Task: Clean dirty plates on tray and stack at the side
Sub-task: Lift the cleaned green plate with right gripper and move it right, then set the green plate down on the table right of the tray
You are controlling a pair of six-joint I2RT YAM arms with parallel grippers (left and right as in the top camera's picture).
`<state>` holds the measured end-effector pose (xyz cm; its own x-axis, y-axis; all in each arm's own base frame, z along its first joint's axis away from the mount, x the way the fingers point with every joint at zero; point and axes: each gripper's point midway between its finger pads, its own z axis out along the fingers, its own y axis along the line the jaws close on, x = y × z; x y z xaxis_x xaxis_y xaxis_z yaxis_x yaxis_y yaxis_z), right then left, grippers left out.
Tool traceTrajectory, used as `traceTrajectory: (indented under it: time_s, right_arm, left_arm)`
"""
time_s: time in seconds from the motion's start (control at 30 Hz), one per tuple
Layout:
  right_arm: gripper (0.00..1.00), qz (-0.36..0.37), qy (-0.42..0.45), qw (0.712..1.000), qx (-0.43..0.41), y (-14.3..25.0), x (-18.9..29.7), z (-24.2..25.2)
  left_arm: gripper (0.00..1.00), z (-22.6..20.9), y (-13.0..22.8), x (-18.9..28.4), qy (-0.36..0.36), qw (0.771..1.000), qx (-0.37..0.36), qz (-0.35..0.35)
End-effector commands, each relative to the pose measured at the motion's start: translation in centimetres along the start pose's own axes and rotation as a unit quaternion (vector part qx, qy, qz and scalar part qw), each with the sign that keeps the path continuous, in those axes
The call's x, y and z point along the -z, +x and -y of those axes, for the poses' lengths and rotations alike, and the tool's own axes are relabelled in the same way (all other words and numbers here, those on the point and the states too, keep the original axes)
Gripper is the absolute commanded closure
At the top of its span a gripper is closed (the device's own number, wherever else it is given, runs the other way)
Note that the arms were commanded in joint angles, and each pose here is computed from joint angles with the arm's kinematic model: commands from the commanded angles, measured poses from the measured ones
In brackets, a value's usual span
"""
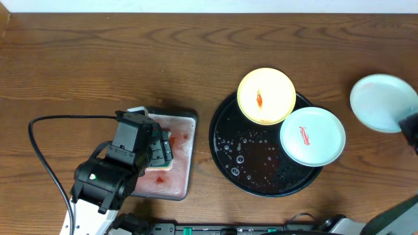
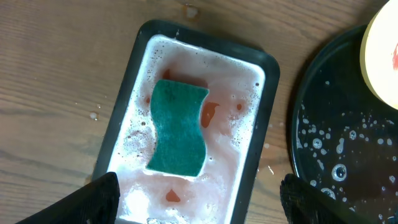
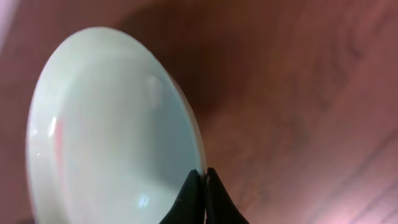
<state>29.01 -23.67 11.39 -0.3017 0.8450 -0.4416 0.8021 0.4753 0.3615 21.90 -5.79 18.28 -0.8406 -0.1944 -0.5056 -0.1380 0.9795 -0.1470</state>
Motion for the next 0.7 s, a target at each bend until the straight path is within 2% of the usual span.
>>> traceTrajectory:
  time_s: [0.0,0.2,0.23,0.3,0.33,0.37,0.43,0.5,0.57,0.67]
  right_arm:
    - [0.99,-0.028,0.031,0.999,-0.026,0.5,-2.4,2.1]
    - [0.99,-0.049,0.043,0.998,-0.007,1.3,-4.2,3.0]
    - [0.95,-0.045,0.040,0.998,0.005,1.1,-4.2,2.9]
    - [0.70,-0.050,-0.008,0.998,0.035,1.1,-3.5,1.1]
    - [0.61,-0.051,-0.037,0.997,0.043,1.1,-3.0,0.0]
    - [0.57,-0.052,-0.074,0.995,0.049,1.2,-2.2,-1.6]
    - [0.59,-0.055,-0.137,0.987,0.067,1.8,0.1,-4.5]
    - [0.59,-0.075,-0.155,0.982,0.079,3.5,2.1,-6.0]
    - [0.58,-0.101,-0.149,0.976,0.119,5.9,3.6,-6.7]
    - [0.56,-0.139,-0.085,0.970,0.182,9.6,4.9,-5.9]
  left_arm:
    - [0.17,0.1,-0.4,0.4,0.002,1.000,-0.002,0.005]
    - [0.17,0.1,-0.4,0.4,0.002,1.000,-0.002,0.005]
    - [0.17,0.1,-0.4,0.4,0.002,1.000,-0.002,0.005]
    - [0.17,0.1,-0.4,0.4,0.002,1.000,-0.002,0.005]
    - [0.17,0.1,-0.4,0.4,0.002,1.000,-0.002,0.005]
    - [0.17,0.1,-0.4,0.4,0.002,1.000,-0.002,0.005]
    - [0.17,0.1,-0.4,0.4,0.002,1.000,-0.002,0.005]
    - [0.17,0.1,-0.4,0.4,0.002,1.000,-0.002,0.005]
    - [0.17,0.1,-0.4,0.4,0.002,1.000,-0.002,0.005]
    - [0.17,0.1,-0.4,0.4,0.002,1.000,-0.002,0.005]
